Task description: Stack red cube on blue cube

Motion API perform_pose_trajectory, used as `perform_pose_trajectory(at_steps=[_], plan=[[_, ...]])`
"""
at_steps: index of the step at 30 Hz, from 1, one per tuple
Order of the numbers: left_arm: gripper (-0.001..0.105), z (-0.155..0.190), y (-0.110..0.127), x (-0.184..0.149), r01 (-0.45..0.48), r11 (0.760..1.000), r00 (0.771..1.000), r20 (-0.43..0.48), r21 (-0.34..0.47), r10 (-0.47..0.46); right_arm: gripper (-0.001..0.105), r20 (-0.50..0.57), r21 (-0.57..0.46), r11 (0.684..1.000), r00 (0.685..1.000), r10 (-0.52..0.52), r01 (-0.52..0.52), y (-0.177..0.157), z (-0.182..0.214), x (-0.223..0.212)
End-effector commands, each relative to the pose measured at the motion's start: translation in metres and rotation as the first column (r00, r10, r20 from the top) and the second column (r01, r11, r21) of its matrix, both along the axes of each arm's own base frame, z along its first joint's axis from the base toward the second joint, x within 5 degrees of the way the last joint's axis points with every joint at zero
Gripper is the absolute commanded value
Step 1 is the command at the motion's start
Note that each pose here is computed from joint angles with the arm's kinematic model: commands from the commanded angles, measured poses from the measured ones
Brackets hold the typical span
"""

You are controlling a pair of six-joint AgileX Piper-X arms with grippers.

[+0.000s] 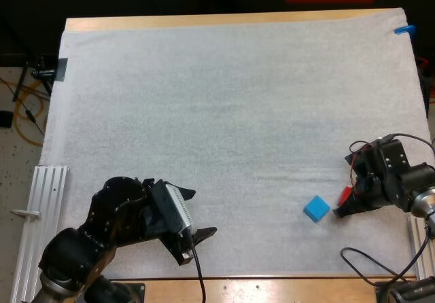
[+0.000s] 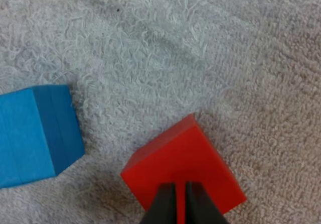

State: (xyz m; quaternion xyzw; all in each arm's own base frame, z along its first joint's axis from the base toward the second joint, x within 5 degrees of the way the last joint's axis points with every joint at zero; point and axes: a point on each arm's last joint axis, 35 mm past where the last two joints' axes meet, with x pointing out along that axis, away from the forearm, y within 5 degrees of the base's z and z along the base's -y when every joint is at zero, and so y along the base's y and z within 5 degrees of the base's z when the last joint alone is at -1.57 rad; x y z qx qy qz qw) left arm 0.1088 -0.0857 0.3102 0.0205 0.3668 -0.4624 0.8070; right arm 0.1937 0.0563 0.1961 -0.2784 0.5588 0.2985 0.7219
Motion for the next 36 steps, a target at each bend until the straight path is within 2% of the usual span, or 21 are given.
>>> perform_pose_trajectory(at_steps=[1,8,10,14,15,16,20,23,28,36], plan=[[0.076,0.003,-0.001,0.0,0.007,1.0,1.0,0.009,-0.013,-0.007,0.0,0.022,0.003,1.0,1.0,0.017,-0.017,0.001,0.004,0.002],[0.076,0.003,-0.001,0.0,0.007,1.0,1.0,0.009,-0.013,-0.007,0.0,0.022,-0.005,1.0,1.0,0.015,-0.015,0.001,0.006,0.003],[0.076,0.003,-0.001,0.0,0.007,1.0,1.0,0.009,-0.013,-0.007,0.005,0.025,-0.004,1.0,1.0,0.013,-0.013,0.001,0.007,0.004],[0.076,0.003,-0.001,0.0,0.007,1.0,1.0,0.009,-0.013,-0.007,0.04,0.039,0.0,1.0,0.999,0.013,-0.013,0.002,0.014,0.006],[0.076,0.003,-0.001,0.0,0.007,1.0,1.0,0.009,-0.013,-0.007,0.046,0.039,0.0,1.0,0.999,0.013,-0.013,0.002,0.015,0.007],[0.076,0.003,-0.001,0.0,0.007,1.0,1.0,0.009,-0.013,-0.007,0.06,0.036,-0.001,1.0,0.999,0.013,-0.013,0.002,0.018,0.007],[0.076,0.003,-0.001,0.0,0.007,1.0,1.0,0.009,-0.013,-0.007,0.074,0.032,-0.002,1.0,0.999,0.013,-0.013,0.002,0.019,0.007],[0.076,0.003,-0.001,0.0,0.007,1.0,1.0,0.009,-0.013,-0.007,0.079,0.05,0.003,1.0,0.999,0.015,-0.015,0.003,0.02,0.009],[0.076,0.003,-0.001,0.0,0.007,1.0,1.0,0.009,-0.013,-0.007,0.079,0.07,-0.015,1.0,0.998,0.01,-0.009,0.004,0.014,0.017],[0.076,0.003,-0.001,0.0,0.007,1.0,1.0,0.009,-0.013,-0.007,0.079,-0.022,-0.052,0.999,1.0,0.005,-0.006,0.007,-0.012,0.027]])
